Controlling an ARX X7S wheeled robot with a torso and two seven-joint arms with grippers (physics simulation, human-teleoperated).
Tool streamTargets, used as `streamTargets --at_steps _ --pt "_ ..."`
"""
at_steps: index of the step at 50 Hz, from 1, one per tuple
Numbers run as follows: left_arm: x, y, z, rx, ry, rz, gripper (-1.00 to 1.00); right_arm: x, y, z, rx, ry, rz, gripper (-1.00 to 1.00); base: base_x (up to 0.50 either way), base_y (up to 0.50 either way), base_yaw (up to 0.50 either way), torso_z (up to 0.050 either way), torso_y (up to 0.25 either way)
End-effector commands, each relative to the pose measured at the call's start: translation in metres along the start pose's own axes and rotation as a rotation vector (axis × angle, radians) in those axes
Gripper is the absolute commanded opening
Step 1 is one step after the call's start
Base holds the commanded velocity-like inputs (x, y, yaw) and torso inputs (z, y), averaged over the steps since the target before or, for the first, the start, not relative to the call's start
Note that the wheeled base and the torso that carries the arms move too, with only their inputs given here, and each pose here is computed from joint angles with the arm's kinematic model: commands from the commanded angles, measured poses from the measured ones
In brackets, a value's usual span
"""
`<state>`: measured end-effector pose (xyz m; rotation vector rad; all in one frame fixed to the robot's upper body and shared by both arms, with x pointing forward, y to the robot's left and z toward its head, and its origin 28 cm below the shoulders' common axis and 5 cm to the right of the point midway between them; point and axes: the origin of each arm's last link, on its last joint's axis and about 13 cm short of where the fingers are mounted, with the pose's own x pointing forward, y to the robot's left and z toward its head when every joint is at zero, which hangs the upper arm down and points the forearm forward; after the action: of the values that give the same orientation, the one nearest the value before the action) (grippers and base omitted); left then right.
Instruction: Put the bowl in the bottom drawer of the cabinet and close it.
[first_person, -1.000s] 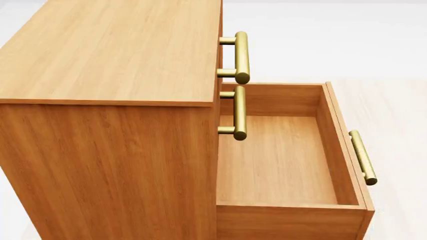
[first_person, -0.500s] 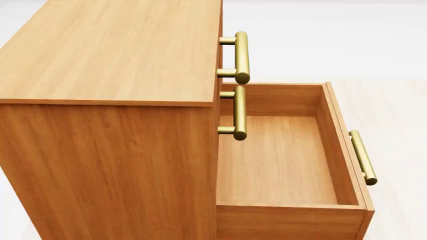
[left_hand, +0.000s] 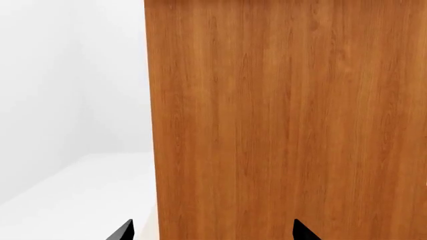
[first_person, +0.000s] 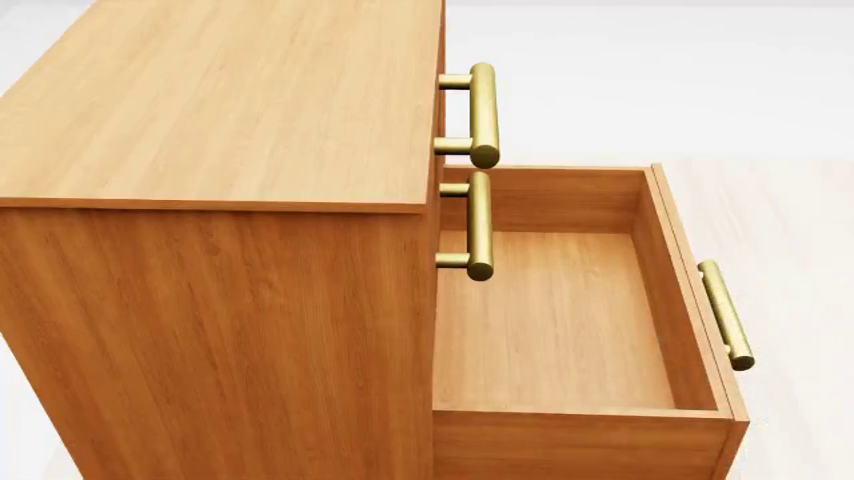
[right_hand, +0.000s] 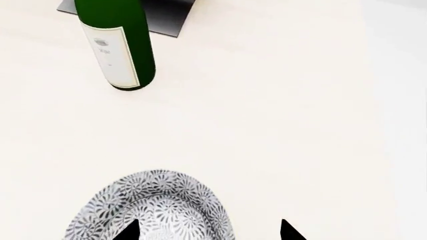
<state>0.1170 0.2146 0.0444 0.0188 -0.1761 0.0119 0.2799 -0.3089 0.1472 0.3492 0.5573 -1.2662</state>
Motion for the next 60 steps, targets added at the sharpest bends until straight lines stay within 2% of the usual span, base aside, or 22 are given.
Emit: streamTargets --at_steps 1,23,60 --pt "0.0 0.0 -0.001 0.002 0.0 0.0 1.0 0.006 0.002 -0.004 0.0 0.041 -0.005 1.0 0.0 0.0 0.0 0.0 0.0" --pt "0.001 0.0 -0.002 0.002 0.001 0.0 1.0 0.024 0.002 -0.018 -0.003 0.111 -0.034 1.0 0.0 0.0 0.0 0.0 0.0" --pt "0.0 0.0 0.0 -0.001 0.0 0.004 1.0 0.033 -0.001 -0.029 0.004 0.183 -0.032 1.0 0.0 0.0 0.0 0.0 0.0"
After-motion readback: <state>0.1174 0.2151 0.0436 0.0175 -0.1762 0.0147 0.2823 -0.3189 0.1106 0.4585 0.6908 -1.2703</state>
